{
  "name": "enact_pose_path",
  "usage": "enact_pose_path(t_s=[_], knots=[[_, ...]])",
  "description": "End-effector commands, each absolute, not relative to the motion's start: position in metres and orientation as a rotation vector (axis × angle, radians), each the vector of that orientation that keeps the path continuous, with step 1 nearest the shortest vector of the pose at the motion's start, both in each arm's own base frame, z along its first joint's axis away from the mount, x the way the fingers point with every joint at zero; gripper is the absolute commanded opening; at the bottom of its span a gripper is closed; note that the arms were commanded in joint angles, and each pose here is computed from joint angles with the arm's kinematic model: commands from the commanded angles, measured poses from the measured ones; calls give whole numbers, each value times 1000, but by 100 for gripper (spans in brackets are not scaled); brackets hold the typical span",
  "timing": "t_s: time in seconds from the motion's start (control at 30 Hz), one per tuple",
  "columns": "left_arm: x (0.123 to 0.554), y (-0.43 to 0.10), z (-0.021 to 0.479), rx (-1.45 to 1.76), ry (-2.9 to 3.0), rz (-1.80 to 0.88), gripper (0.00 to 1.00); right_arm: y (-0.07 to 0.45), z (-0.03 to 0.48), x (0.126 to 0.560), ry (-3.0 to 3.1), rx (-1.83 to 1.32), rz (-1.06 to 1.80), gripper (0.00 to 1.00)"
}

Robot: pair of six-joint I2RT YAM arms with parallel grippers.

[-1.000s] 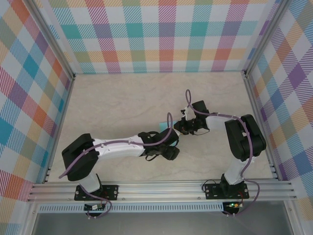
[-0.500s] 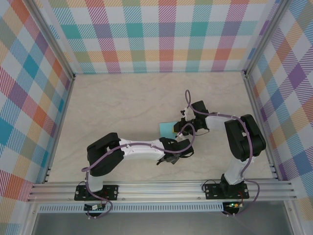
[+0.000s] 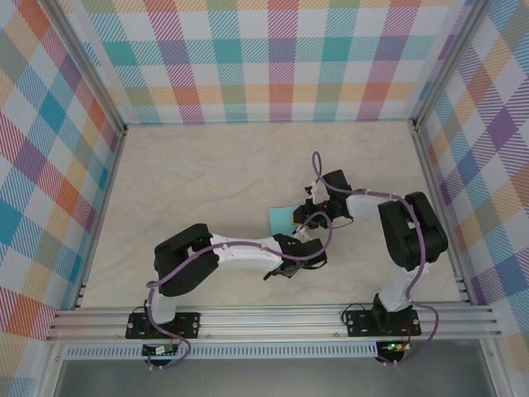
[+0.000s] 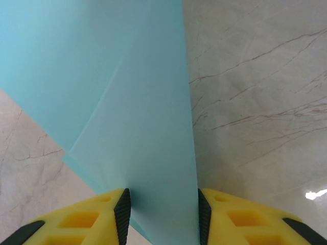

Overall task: Fold a paper plane with a square sheet of paper (fold left side to right side)
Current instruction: Fold the wing for the fifth time at the center of the table.

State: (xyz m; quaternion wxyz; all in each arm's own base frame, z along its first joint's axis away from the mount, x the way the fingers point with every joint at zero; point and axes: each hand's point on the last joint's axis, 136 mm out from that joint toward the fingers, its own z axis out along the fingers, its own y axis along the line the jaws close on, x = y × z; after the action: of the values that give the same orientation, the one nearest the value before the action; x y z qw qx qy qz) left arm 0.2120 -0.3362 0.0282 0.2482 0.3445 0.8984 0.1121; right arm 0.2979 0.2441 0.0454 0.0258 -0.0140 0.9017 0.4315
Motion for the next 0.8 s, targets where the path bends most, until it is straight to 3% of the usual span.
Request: enact_pose_path(t_s=[0.0,0.27,0.77], knots=[[213,-340,30,927,2435,320,37,247,44,299,2804,-53,1333,14],[214,-342,32,925,2432,317,37,247,42,299,2815,-48,1321,14],[214,-343,26,921,2439,319,25,245,40,297,2835,-27,1303,16]])
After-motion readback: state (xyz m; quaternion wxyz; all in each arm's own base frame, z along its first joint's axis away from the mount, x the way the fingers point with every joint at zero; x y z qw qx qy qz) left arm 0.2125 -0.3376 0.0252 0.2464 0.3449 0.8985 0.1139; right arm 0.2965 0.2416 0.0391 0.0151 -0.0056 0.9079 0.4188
